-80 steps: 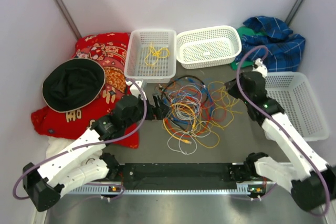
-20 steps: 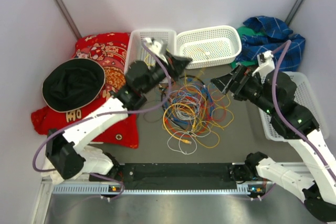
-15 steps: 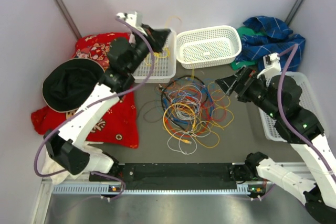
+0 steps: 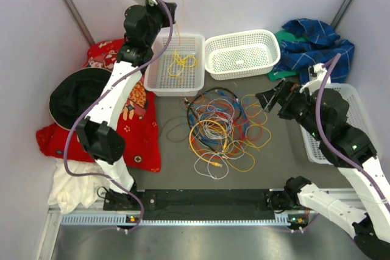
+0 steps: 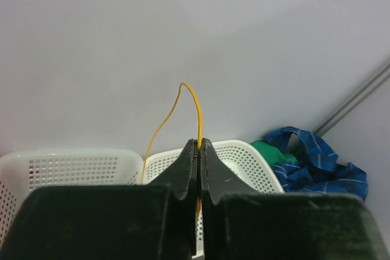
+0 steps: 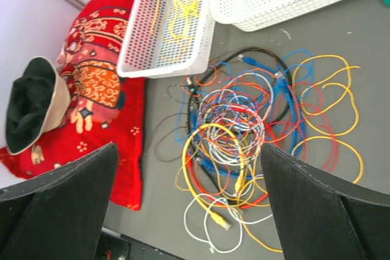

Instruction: Untangle the cables

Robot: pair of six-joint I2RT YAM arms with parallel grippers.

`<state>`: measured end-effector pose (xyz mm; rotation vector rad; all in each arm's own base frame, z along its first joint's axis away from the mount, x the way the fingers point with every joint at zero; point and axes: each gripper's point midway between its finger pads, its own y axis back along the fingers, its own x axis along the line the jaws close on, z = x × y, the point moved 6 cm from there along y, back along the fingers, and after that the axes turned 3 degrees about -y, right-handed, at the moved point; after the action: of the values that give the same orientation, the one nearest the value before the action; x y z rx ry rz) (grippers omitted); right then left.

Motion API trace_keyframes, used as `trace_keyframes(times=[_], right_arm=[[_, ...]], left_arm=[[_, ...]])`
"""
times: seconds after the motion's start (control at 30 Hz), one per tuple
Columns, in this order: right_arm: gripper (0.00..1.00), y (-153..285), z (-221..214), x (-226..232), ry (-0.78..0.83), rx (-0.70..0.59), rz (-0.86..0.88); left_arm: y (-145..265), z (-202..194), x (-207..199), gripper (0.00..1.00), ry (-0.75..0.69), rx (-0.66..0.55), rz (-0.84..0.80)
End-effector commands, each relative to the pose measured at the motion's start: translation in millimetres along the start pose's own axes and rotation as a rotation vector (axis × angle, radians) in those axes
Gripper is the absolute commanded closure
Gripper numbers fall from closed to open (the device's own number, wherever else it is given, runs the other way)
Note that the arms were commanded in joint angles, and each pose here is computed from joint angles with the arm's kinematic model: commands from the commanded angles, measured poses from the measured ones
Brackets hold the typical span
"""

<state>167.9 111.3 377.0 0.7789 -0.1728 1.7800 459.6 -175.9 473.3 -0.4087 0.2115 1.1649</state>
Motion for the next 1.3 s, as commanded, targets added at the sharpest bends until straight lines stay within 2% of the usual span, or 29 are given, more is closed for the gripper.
trace_keyframes(times=[0.0,0.27,0.3,0.33,0.37,0.43,0.47,0.53,0.57,0.6,0.67,0.7,0.73,0.77,0.8,0.83,0.87,0.93,0.97,1.0,1.03,1.13,1.17,1.23,1.27], right_arm=[[0.01,-3,0,-8,0.060,-0.024,-0.041],[0.01,-34,-24,-18,0.106,0.083,-0.093],[0.01,-36,-27,-19,0.117,0.095,-0.098],[0.01,-40,-30,-21,0.124,0.110,-0.108],[0.01,-41,-33,-23,0.127,0.121,-0.116],[0.01,-44,-35,-26,0.135,0.127,-0.127],[0.01,-45,-39,-29,0.139,0.133,-0.137],[0.01,-48,-42,-34,0.142,0.129,-0.159],[0.01,-50,-47,-38,0.139,0.139,-0.174],[0.01,-52,-50,-41,0.134,0.137,-0.187],[0.01,-57,-63,-54,0.135,0.157,-0.231],[0.01,-60,-66,-57,0.130,0.155,-0.240],[0.01,-64,-78,-70,0.138,0.172,-0.284],[0.01,-68,-84,-75,0.125,0.178,-0.304],[0.01,-73,-89,-83,0.121,0.191,-0.330],[0.01,-79,-99,-90,0.116,0.218,-0.342],[0.01,-84,-104,-94,0.093,0.233,-0.353],[0.01,-100,-119,-107,0.052,0.300,-0.374],[0.01,-104,-122,-110,0.028,0.314,-0.380],[0.01,-109,-127,-113,0.024,0.334,-0.383],[0.01,-117,-132,-114,0.023,0.351,-0.377],[0.01,-129,-140,-114,0.013,0.382,-0.362],[0.01,-133,-139,-111,0.012,0.377,-0.334],[0.01,-140,-141,-105,0.004,0.395,-0.293],[0.01,-143,-140,-103,-0.001,0.387,-0.279]], left_arm=[[-19,-8,34,1.00,-0.022,-0.013,0.091],[-47,-107,88,1.00,-0.035,0.185,0.169],[-47,-116,93,0.94,-0.037,0.210,0.180],[-47,-123,93,0.62,-0.029,0.238,0.159],[-46,-125,93,0.49,-0.025,0.246,0.159],[-41,-112,85,0.33,-0.022,0.211,0.133],[-36,-114,83,0.01,-0.013,0.214,0.120],[-27,-83,66,0.01,-0.015,0.129,0.069],[-21,-79,61,0.01,-0.012,0.127,0.052],[-12,-59,51,0.01,-0.014,0.095,0.036],[2,-55,43,0.01,0.000,0.108,0.015],[17,-37,30,0.01,0.008,0.084,-0.016],[26,-35,24,0.01,0.040,0.091,-0.037],[38,-52,21,0.01,0.064,0.148,-0.069],[56,-40,8,0.01,0.096,0.136,-0.100],[66,-45,3,0.01,0.113,0.153,-0.113],[80,-73,-3,0.01,0.132,0.222,-0.127],[108,-79,-23,0.01,0.138,0.252,-0.165],[128,-112,-36,0.01,0.139,0.349,-0.186],[144,-111,-43,0.01,0.116,0.344,-0.173],[165,-141,-56,0.01,0.111,0.426,-0.198],[210,-156,-71,0.01,0.138,0.476,-0.218],[226,-176,-62,0.01,0.144,0.520,-0.191],[253,-176,-56,0.01,0.186,0.524,-0.155],[266,-191,-47,0.01,0.192,0.559,-0.129]])
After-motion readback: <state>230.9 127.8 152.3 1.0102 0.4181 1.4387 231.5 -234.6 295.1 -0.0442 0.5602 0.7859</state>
